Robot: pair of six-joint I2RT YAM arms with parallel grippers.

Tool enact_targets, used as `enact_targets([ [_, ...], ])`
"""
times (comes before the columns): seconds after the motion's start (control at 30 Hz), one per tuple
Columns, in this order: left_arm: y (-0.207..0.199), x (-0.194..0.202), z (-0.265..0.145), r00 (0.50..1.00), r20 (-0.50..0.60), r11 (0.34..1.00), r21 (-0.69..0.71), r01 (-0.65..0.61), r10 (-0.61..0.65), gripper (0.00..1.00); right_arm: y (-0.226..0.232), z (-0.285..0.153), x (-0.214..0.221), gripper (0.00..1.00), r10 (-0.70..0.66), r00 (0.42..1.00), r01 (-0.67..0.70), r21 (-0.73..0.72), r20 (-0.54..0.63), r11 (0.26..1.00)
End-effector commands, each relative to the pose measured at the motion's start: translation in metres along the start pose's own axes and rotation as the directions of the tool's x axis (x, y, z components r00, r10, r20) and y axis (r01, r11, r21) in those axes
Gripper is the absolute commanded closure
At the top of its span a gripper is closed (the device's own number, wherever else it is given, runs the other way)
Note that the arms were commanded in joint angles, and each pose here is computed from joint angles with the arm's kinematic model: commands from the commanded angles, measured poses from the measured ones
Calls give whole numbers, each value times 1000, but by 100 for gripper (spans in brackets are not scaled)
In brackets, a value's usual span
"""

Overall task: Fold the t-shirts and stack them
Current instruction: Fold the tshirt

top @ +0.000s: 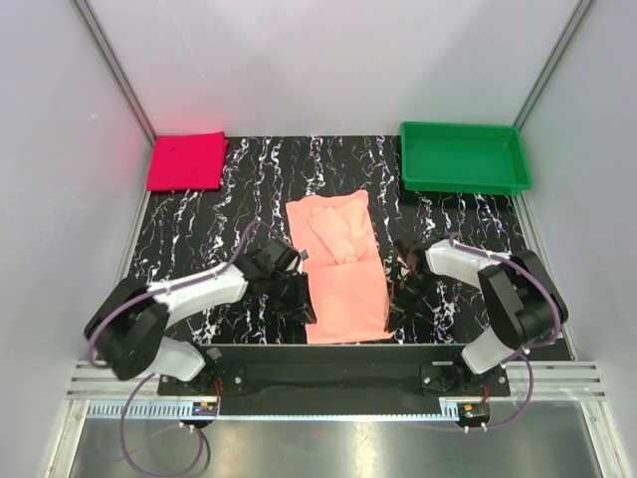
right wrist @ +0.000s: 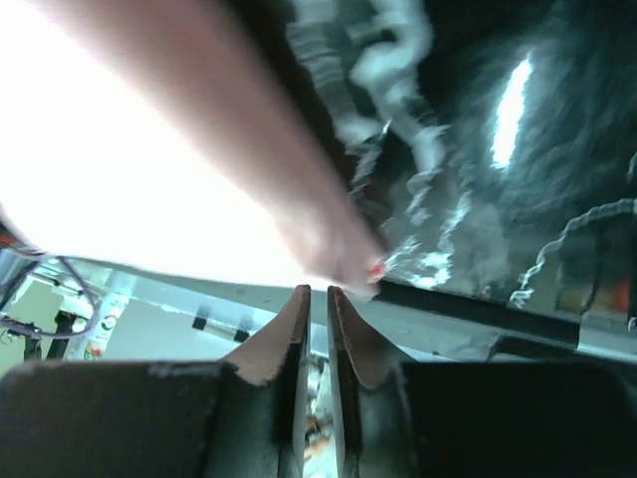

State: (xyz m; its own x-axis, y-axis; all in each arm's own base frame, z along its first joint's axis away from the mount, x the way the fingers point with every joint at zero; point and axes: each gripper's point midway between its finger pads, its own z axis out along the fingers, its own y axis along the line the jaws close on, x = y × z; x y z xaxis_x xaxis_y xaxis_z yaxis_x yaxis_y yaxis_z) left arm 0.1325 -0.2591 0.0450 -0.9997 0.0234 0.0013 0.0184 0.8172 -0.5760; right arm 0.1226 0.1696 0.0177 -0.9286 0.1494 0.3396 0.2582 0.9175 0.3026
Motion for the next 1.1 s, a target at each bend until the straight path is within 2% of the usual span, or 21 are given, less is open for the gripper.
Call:
enact_targets([
  [0.0, -40, -11, -32, 995, 96, 994, 92, -50, 41, 76, 28, -38, -15, 81, -45, 990, 53, -53, 135, 997],
  [0.07, -53, -15, -32, 994, 101, 989, 139, -58, 44, 76, 52, -51, -20, 80, -66, 987, 85, -126, 144, 988],
  [0.23, -66, -3, -7, 999, -23, 976, 213, -41, 46, 77, 78, -42, -25, 81, -79, 993, 97, -225, 87, 970],
  [0.37, -36, 23, 23, 993, -117, 992, 122, -12, 27, 80, 67, -29, -27, 80, -78, 994, 92, -196, 79, 976],
  [0.6, 29, 49, 42, 992, -121, 998, -41, 37, -42, 84, 24, 14, -22, 80, -15, 998, 20, -105, 57, 994],
  [0.67, 31, 50, 39, 993, -112, 998, -48, 35, -40, 85, 18, 19, -19, 80, -2, 999, 7, -97, 50, 995],
  [0.73, 17, 45, 25, 996, -87, 1000, -18, 2, -4, 84, 19, 13, -20, 79, -15, 998, 21, -87, 69, 996],
  [0.77, 9, 40, 19, 998, -68, 1000, -8, -16, 15, 82, 19, 8, -18, 75, -23, 997, 28, -79, 72, 997],
  [0.87, -32, 17, -12, 993, 12, 992, 43, -117, 116, 67, 38, -22, -32, 69, -95, 983, 108, -79, 155, 991],
  [0.9, -40, 10, -18, 990, 31, 989, 49, -138, 137, 66, 53, -37, -44, 66, -131, 970, 152, -88, 204, 984],
  [1.0, -59, -30, -38, 980, 110, 985, 34, -168, 163, 67, 76, -57, -69, 61, -176, 950, 202, -80, 259, 976],
  [1.07, -57, -59, -41, 983, 143, 992, 39, -118, 112, 70, 88, -65, -91, 61, -174, 947, 205, -90, 271, 975],
])
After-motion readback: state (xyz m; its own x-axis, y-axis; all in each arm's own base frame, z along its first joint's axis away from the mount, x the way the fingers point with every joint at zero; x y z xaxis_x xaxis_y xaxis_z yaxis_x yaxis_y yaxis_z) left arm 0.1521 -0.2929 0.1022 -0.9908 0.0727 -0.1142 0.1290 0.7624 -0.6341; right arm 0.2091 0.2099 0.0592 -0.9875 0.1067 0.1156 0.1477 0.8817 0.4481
